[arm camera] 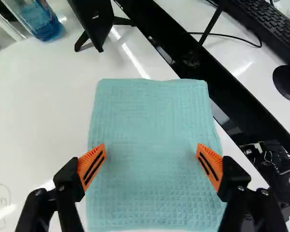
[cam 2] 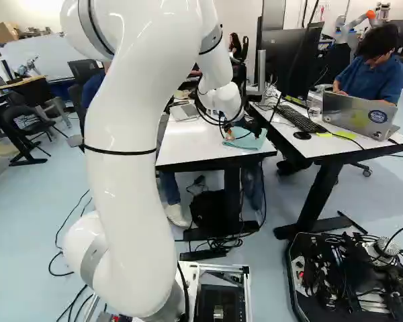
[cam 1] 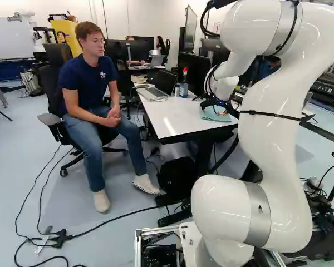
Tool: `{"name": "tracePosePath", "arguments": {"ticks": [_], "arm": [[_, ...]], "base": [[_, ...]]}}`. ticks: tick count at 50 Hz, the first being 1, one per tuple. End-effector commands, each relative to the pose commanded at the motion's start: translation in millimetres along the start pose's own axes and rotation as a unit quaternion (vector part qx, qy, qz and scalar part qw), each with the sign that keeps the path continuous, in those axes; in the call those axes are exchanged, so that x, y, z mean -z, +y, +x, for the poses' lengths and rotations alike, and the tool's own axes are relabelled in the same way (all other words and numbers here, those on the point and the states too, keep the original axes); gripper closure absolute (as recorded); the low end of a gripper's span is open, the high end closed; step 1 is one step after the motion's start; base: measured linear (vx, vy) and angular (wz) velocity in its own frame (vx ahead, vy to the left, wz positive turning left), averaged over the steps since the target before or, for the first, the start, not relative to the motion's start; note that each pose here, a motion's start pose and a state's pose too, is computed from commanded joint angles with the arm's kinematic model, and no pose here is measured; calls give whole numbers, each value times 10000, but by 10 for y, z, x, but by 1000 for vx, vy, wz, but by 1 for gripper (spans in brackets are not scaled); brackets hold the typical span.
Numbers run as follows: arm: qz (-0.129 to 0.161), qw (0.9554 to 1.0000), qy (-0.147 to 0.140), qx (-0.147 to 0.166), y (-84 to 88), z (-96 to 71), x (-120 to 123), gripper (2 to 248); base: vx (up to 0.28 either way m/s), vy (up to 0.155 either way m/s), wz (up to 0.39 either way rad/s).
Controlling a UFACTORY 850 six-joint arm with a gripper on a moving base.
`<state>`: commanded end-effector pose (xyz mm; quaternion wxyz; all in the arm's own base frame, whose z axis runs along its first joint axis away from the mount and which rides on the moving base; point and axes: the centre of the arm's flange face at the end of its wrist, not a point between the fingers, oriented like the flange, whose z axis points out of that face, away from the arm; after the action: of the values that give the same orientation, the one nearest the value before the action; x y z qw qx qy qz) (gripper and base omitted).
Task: Clean the table with the green towel
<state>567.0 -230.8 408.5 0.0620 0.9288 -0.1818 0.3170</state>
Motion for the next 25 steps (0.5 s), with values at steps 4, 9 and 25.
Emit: {"name": "tracePosePath", "arguments": {"ticks": [4,9,25], "arm": [[0,10000,0,0,0,0,0,3],[0,10000,0,0,0,0,0,3],[0,10000,0,0,0,0,0,3]], "base": [[0,0,0],[0,0,0],[0,0,0]]}}
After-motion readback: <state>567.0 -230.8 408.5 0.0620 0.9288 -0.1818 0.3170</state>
